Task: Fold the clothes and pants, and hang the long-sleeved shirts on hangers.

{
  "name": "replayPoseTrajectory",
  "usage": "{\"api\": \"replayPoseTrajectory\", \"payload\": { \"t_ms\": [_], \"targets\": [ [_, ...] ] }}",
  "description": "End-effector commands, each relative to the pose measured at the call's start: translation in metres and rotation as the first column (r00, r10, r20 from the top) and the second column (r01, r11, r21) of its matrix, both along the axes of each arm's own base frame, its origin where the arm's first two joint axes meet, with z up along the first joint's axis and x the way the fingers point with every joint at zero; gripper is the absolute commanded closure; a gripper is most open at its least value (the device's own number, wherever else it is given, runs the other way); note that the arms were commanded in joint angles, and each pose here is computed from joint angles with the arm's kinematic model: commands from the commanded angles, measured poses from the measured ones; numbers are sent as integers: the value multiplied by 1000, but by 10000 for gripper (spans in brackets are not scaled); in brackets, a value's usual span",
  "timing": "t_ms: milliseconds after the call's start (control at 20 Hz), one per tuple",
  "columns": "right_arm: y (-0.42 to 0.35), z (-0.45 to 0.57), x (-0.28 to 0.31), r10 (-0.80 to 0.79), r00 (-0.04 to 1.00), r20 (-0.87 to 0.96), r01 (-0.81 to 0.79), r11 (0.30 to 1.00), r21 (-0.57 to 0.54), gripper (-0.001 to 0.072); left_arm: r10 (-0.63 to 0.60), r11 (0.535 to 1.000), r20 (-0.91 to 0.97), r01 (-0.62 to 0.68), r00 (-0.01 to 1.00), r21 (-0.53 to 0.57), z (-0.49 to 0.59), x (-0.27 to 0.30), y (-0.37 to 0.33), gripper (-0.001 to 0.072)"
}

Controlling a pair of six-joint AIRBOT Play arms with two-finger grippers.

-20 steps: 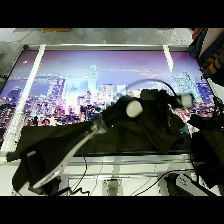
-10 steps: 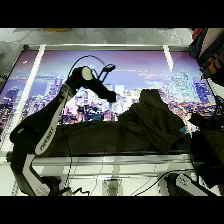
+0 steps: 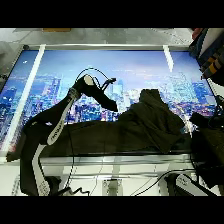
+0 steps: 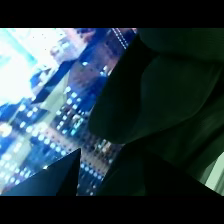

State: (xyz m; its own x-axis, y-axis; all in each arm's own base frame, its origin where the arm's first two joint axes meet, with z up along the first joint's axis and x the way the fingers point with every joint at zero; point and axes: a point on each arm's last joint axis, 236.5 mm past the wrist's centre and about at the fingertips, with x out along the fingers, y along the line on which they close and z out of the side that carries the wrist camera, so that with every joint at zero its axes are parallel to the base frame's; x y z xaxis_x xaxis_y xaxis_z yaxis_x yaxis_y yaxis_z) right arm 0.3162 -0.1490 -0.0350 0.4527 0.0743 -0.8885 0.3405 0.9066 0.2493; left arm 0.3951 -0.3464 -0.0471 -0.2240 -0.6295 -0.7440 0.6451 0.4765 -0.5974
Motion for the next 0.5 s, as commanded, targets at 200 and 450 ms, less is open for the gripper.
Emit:
{"api": "replayPoseTrajectory", "payload": {
  "t_ms": [200,450],
  "targets": [
    [-4,1,3,-8,1000,13,8,1000,-16,495,-233,968,139,243,962,-58,-5,-26,-31,136],
    [-5,2,4,-10,1000,17,10,1000,-18,495,-200,975,171,213,965,-58,-18,-18,-45,78]
  ]
}}
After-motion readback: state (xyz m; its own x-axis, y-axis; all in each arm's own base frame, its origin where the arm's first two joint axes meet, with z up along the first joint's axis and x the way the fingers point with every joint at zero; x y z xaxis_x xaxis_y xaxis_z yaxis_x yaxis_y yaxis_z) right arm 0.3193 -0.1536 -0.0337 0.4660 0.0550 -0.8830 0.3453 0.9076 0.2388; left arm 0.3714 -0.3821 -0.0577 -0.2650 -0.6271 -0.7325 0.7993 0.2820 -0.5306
